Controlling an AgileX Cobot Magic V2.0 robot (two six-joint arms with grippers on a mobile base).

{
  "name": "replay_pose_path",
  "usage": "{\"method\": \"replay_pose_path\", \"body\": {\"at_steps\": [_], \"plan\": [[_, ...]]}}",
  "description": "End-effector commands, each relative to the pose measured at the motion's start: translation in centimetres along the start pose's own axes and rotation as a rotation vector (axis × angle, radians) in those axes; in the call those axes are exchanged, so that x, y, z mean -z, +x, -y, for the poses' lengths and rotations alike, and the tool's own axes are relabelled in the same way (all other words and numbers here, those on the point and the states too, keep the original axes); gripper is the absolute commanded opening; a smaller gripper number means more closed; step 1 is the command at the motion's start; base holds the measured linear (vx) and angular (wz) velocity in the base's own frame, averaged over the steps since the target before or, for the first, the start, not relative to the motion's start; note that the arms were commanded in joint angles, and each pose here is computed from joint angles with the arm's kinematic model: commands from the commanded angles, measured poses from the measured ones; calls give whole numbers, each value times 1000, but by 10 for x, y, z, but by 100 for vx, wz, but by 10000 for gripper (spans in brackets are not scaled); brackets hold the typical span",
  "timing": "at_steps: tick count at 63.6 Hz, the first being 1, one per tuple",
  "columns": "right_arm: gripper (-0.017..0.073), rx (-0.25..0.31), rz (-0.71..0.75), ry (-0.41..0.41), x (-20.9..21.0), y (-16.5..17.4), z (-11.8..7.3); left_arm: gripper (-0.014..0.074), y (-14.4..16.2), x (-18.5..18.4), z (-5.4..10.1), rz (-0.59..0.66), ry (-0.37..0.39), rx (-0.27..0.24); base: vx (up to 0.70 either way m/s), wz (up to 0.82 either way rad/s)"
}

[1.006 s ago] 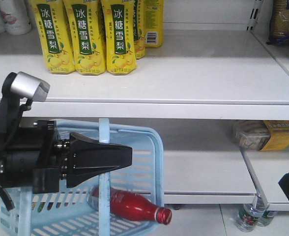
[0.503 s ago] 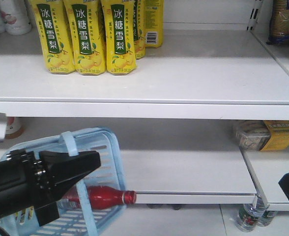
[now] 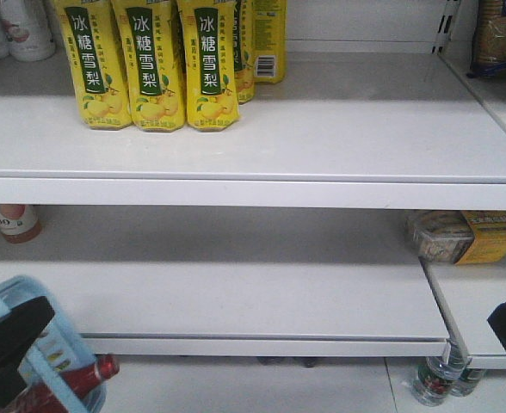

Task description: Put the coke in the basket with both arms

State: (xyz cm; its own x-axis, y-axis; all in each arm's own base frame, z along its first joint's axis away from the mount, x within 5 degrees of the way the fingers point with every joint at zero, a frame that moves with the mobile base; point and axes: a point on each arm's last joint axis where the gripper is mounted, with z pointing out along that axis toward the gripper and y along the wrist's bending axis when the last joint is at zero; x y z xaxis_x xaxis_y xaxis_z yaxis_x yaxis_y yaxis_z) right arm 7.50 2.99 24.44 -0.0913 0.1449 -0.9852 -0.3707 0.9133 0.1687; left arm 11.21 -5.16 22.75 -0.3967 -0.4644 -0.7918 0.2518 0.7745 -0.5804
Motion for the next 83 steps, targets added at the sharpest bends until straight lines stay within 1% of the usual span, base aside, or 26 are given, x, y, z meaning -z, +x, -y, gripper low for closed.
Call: {"method": "replay_pose_path", "body": {"at_steps": [1, 3, 8, 11, 19, 22, 27, 30, 33, 37, 41, 46, 52, 53, 54, 55, 57, 58, 60, 65, 69, 77, 83], "plan": [[-5, 49, 29, 11, 0, -10, 0, -6, -7, 9, 4, 107, 59, -1, 0, 0], [-5, 49, 29, 11, 0, -10, 0, -6, -4, 11, 1, 106, 49, 2, 0, 0], [-5, 49, 29, 11, 0, -10, 0, -6, 7, 16, -8, 96, 22, -29, 0, 0], [-5, 49, 29, 11, 0, -10, 0, -6, 13, 19, -12, 88, 10, -35, 0, 0], [-5, 49, 29, 11, 0, -10, 0, -6, 29, 25, -23, 59, -15, -38, 0, 0], [-5, 49, 29, 11, 0, -10, 0, -6, 31, 26, -26, 33, -42, -40, 0, 0], [-5, 49, 29, 11, 0, -10, 0, -6, 34, 28, -29, 0, -73, -65, 0, 0], [-5, 49, 29, 11, 0, -10, 0, -6, 36, 30, -30, -14, -87, -108, 0, 0], [-5, 49, 29, 11, 0, -10, 0, -6, 37, 33, -32, -22, -101, -140, 0, 0], [-5, 49, 29, 11, 0, -10, 0, -6, 37, 36, -33, -17, -111, -161, 0, 0], [-5, 49, 29, 11, 0, -10, 0, -6, 36, 41, -33, 13, -112, -192, 0, 0], [-5, 49, 29, 11, 0, -10, 0, -6, 33, 47, -34, 72, -124, -209, 0, 0], [-5, 49, 29, 11, 0, -10, 0, -6, 30, 55, -35, 158, -147, -244, 0, 0], [-5, 49, 29, 11, 0, -10, 0, -6, 29, 57, -35, 174, -155, -257, 0, 0], [-5, 49, 29, 11, 0, -10, 0, -6, 28, 58, -35, 194, -153, -257, 0, 0], [-5, 49, 29, 11, 0, -10, 0, -6, 28, 59, -35, 211, -162, -269, 0, 0], [-5, 49, 29, 11, 0, -10, 0, -6, 27, 62, -35, 240, -165, -270, 0, 0], [-5, 49, 29, 11, 0, -10, 0, -6, 26, 63, -35, 260, -171, -282, 0, 0], [-5, 49, 29, 11, 0, -10, 0, -6, 25, 65, -34, 287, -174, -285, 0, 0], [-5, 49, 29, 11, 0, -10, 0, -6, 22, 65, -35, 312, -217, -329, 0, 0], [-5, 49, 29, 11, 0, -10, 0, -6, 21, 66, -36, 337, -252, -352, 0, 0], [-5, 49, 29, 11, 0, -10, 0, -6, 15, 69, -36, 415, -296, -378, 0, 0], [-5, 49, 29, 11, 0, -10, 0, -6, 9, 71, -34, 483, -305, -400, 0, 0]]}}
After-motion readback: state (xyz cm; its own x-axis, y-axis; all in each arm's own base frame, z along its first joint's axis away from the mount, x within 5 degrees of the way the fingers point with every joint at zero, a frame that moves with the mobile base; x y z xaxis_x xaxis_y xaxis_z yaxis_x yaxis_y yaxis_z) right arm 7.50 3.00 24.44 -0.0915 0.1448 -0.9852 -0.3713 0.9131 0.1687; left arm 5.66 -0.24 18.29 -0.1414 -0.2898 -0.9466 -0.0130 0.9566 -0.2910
